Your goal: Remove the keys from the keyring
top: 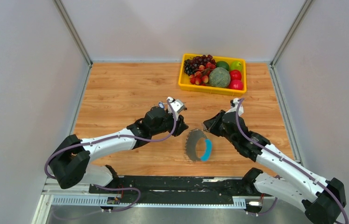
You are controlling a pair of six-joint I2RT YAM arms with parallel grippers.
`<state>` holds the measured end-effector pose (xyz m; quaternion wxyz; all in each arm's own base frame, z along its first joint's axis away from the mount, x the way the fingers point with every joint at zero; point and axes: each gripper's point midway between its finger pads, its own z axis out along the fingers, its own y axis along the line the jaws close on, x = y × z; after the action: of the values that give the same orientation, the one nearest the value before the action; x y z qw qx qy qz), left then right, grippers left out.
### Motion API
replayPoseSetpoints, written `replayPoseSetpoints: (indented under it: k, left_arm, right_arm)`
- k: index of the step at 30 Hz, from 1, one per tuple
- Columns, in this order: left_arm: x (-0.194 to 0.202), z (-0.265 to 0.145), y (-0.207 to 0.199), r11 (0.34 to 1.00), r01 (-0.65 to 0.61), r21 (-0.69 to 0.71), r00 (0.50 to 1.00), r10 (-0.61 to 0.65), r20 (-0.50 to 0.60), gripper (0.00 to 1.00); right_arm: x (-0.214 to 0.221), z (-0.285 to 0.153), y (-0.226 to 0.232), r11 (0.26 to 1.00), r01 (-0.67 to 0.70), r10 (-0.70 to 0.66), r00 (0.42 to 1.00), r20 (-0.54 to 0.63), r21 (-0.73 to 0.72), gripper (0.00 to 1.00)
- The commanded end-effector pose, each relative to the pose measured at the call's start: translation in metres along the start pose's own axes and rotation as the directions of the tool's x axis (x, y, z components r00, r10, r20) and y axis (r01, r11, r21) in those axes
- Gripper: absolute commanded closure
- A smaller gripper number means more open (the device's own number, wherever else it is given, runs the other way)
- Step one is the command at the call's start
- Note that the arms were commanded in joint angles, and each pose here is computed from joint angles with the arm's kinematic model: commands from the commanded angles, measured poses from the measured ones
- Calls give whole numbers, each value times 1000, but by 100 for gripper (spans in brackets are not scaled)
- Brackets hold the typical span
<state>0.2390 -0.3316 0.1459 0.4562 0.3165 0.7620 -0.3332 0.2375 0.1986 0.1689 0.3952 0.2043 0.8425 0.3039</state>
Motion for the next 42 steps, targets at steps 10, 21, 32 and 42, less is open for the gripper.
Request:
replayPoseSetpoints:
  k: [10, 21, 32, 42]
  left_arm:
    - [-51, -39, -1, 1000, -26, 0, 976, 25, 216, 18]
    - [-59, -87, -41, 969, -151, 194, 952, 90, 292, 0]
    - [-48, -76, -64, 928, -130, 348, 965, 38, 260, 3]
    - [-52, -67, -73, 903, -137, 407, 967, 34, 252, 7]
  right_arm:
    - [-25, -73, 135, 601, 555, -485, 825, 289, -575, 100]
    - [-31, -97, 161, 490, 591, -484, 796, 364, -640, 100]
    - [-27, -116, 182, 433, 531, -469, 823, 321, -728, 100]
    - [-23, -122, 187, 417, 499, -466, 835, 293, -760, 100]
